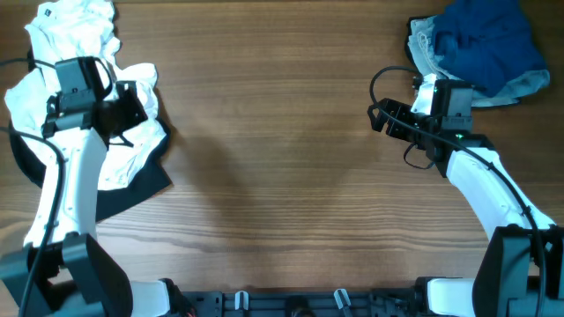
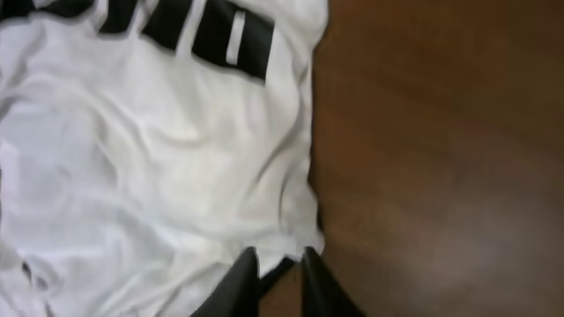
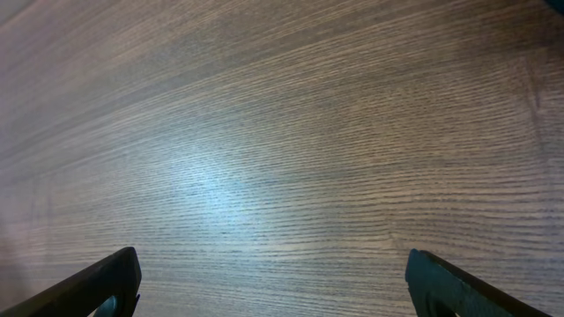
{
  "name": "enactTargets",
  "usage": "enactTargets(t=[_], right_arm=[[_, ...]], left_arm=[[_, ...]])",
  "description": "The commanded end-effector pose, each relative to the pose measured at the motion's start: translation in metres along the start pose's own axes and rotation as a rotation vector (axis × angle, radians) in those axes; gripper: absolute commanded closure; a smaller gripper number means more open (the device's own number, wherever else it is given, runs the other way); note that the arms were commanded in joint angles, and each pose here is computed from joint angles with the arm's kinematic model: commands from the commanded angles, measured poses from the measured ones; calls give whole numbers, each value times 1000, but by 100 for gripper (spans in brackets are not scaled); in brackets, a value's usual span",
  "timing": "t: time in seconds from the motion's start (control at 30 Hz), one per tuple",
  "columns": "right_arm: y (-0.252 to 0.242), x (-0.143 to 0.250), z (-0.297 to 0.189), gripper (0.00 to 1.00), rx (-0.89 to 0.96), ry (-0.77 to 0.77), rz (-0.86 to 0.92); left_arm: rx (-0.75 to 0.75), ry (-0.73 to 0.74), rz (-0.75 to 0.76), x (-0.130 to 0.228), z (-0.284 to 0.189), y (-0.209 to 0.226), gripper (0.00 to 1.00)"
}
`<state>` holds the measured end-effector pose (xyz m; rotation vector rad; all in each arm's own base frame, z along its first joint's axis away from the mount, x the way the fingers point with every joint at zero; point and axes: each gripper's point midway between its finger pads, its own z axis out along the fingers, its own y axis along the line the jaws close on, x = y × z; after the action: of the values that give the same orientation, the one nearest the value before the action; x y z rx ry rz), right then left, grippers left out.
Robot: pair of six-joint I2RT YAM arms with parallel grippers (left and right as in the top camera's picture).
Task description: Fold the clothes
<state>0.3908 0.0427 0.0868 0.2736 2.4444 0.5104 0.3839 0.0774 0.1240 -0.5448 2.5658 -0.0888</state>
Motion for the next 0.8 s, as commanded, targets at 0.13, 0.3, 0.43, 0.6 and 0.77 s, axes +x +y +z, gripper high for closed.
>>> enactTargets(t=[0.13,0.3,0.43,0.6,0.77], right_arm=[[7,-5,2,3,-28,0,1],[7,-5,2,3,-28,1,1],[7,-4,2,4,-26,3,2],[6,-3,2,3,-24,7,1],[7,-4,2,3,-26,2,-1]], left_arm=[[-22,259,27,55,35,10,60],[-19,346,50,73,54,13,59],[-51,355,51,75,65,20,59],[-113,331,64,70,68,31,59],[-128,308,68,63,68,33,57]])
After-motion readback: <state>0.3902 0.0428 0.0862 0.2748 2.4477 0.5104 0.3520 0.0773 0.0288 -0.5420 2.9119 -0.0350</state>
